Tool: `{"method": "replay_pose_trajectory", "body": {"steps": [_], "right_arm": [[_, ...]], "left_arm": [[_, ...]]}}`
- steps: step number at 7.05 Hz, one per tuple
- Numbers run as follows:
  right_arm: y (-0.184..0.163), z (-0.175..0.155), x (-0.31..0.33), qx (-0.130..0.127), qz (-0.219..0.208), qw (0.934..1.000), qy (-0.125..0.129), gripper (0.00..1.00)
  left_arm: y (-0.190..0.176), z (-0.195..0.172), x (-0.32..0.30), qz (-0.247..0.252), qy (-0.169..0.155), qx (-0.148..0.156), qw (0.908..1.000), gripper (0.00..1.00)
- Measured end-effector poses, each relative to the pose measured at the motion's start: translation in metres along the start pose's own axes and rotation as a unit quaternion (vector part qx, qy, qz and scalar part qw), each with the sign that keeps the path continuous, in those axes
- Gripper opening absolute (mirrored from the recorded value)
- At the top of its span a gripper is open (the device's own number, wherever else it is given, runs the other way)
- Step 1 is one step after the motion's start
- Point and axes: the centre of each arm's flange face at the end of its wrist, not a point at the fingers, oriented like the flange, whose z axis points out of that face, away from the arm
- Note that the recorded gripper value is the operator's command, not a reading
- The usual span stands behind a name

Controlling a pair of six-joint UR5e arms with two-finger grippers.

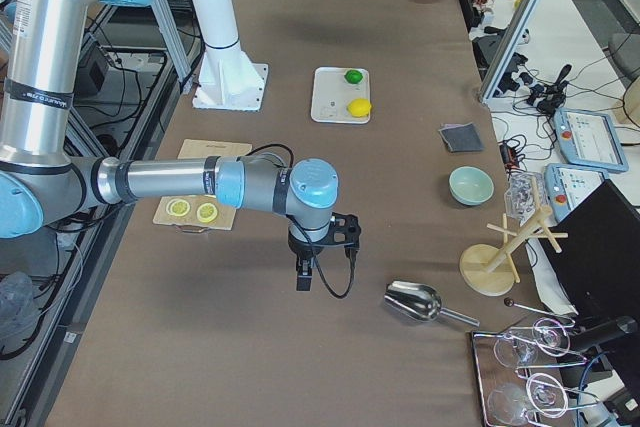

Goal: Place all lemons on tray

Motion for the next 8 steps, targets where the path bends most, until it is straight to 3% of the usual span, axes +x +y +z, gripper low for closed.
{"method": "replay_pose_trajectory", "body": {"steps": [8], "right_arm": [[-0.0008,0.0000,-0.0028,0.013,-0.011,0.9998,-0.013,1.00]], "left_arm": [[-0.0006,-0.0017,0.0028,0.003,0.003,0.003,1.0000,0.98]]}}
